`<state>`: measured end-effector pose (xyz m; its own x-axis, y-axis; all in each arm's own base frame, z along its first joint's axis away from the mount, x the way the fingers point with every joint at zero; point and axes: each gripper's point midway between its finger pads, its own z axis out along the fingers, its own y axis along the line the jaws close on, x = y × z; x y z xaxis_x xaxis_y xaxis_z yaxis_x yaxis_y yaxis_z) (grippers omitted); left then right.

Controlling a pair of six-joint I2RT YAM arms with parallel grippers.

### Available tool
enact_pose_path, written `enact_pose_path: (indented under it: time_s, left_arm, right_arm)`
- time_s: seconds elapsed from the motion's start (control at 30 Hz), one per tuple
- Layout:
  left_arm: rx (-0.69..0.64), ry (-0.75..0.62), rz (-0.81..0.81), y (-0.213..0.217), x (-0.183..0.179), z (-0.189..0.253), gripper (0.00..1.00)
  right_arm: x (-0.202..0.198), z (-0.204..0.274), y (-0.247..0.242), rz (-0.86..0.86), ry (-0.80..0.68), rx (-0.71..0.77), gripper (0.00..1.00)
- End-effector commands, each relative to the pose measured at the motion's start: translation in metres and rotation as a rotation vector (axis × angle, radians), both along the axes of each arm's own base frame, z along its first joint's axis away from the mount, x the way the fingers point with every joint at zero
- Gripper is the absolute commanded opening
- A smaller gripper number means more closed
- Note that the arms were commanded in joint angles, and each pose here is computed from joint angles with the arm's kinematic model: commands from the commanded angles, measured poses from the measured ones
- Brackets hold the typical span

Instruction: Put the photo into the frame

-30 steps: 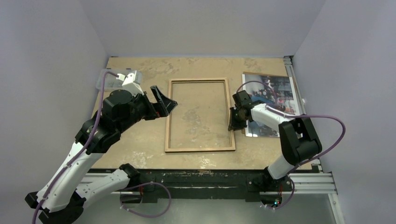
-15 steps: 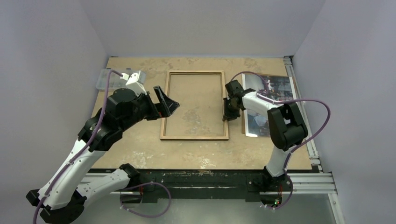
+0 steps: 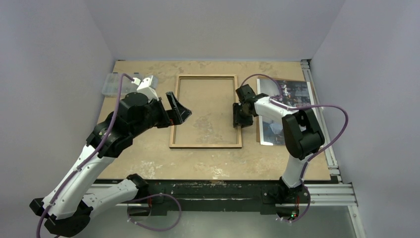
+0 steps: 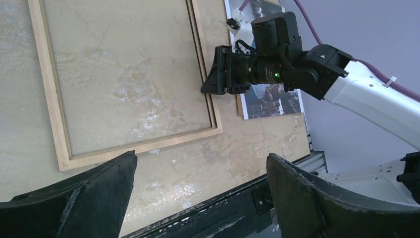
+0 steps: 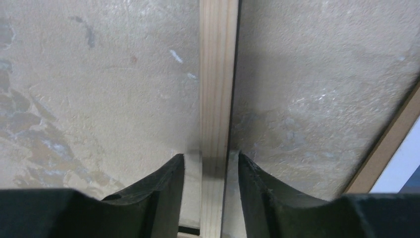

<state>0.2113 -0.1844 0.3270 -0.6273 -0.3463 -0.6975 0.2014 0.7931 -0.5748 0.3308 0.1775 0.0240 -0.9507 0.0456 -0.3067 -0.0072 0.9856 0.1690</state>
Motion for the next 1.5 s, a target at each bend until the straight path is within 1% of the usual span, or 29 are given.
enact_pose_path:
  time_s: [0.0,0.07,0.17,0.23,0.33,0.43,0.57,0.67,0.83,0.97,1.07,1.17,1.37,1.47]
  left_arm:
    - [-0.022,-0.045,-0.014,0.001,-0.002,0.017,1.00]
    - [-0.025,-0.050,-0.021,0.000,-0.002,0.017,1.00]
    - [-0.031,-0.059,-0.037,-0.001,-0.005,0.020,1.00]
    - [-0.041,-0.069,-0.049,-0.002,-0.007,0.022,1.00]
    - [-0.054,-0.080,-0.053,-0.002,-0.008,0.022,1.00]
    - [-0.052,-0.074,-0.037,0.000,-0.007,0.019,1.00]
    - [-0.051,-0.030,0.001,0.002,-0.005,0.010,1.00]
    - [-0.080,0.001,0.022,-0.002,-0.002,-0.001,1.00]
    - [-0.121,0.046,0.011,-0.018,0.007,-0.016,1.00]
    - [-0.072,0.140,0.009,-0.028,0.015,-0.037,1.00]
    - [-0.016,0.229,-0.014,-0.037,0.017,-0.053,1.00]
    - [0.019,0.297,-0.060,-0.049,0.019,-0.065,1.00]
    - [0.009,0.365,-0.129,-0.071,0.023,-0.079,1.00]
    - [0.014,0.377,-0.131,-0.072,0.024,-0.083,0.99]
  right_arm:
    - [0.008,0.029,0.005,0.021,-0.091,0.016,0.50]
    - [0.007,0.042,0.004,0.021,-0.116,0.027,0.58]
    - [0.000,0.059,0.011,0.036,-0.131,0.096,0.65]
    - [-0.006,0.066,0.009,0.027,-0.146,0.107,0.71]
    - [-0.014,0.072,0.004,0.007,-0.172,0.130,0.76]
    - [-0.025,0.071,-0.010,-0.029,-0.169,0.157,0.80]
    - [-0.034,0.067,-0.036,-0.096,-0.159,0.200,0.81]
    - [-0.037,0.059,-0.065,-0.175,-0.150,0.191,0.82]
    - [-0.040,0.049,-0.110,-0.301,-0.119,0.085,0.82]
    - [-0.035,0.043,-0.131,-0.358,-0.114,-0.009,0.80]
    - [-0.030,0.039,-0.137,-0.375,-0.134,-0.038,0.78]
    - [-0.028,0.032,-0.141,-0.375,-0.117,-0.067,0.78]
    - [-0.035,0.004,-0.126,-0.326,-0.014,-0.018,0.77]
    - [-0.048,-0.008,-0.111,-0.301,0.039,0.064,0.76]
